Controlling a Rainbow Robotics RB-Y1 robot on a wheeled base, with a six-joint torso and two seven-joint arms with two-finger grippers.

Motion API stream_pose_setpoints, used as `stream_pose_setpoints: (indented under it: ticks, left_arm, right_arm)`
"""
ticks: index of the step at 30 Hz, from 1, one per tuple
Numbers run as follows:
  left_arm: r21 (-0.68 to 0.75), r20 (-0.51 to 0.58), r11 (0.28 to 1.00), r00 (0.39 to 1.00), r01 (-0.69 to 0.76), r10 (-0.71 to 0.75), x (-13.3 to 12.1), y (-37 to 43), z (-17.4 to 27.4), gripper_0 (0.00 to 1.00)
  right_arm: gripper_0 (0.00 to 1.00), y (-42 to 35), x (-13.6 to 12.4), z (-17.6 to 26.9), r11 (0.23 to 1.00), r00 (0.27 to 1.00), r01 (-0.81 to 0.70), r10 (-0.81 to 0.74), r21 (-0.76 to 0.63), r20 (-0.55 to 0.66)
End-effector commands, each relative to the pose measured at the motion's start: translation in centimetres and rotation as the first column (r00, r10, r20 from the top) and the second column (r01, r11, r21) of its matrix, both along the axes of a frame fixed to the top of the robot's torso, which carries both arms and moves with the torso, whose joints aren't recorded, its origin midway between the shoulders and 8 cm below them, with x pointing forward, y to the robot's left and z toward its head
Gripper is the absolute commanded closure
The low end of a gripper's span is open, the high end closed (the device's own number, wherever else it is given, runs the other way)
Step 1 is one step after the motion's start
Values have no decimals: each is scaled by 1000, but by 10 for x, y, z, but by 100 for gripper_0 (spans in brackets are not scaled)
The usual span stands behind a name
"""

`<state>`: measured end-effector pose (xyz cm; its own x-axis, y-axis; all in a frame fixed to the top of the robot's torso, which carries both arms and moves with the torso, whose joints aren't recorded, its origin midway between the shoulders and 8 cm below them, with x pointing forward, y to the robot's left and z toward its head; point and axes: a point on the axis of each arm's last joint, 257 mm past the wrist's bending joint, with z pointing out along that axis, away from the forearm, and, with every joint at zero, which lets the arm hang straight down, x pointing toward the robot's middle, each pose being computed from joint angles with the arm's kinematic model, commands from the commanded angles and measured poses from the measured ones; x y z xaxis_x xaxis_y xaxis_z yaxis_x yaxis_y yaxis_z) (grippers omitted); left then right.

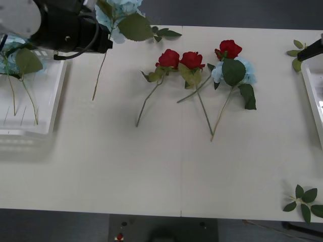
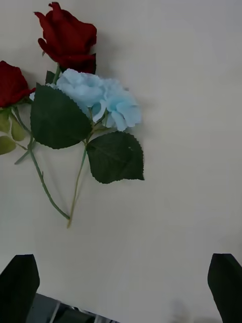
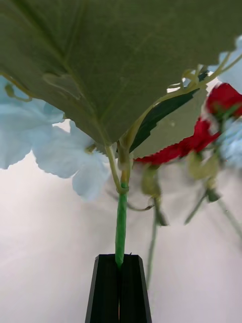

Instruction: Put the red flowers into the right box and the blue flowers into the left box

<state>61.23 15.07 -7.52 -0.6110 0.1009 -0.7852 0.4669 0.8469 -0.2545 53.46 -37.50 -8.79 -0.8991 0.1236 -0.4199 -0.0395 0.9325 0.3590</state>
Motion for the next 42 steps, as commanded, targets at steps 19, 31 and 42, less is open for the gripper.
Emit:
stream_pose_setpoints:
  ticks: [19,31,42]
  left_arm:
    - [-362,292,929,956,73,39,-102,157,132,100]
    - [-30,157,988,976,-148,151,-142,302,73,100]
    - [176,239,882,888,-437,393,-114,386,36,100]
  right_arm:
    - [2,111,35,-64,957,965,248,-258,147,48]
    - [2,152,49,-130,939,942,318,-328,128,64]
    - [2,166,66,-168,937,928,347,-351,46,130]
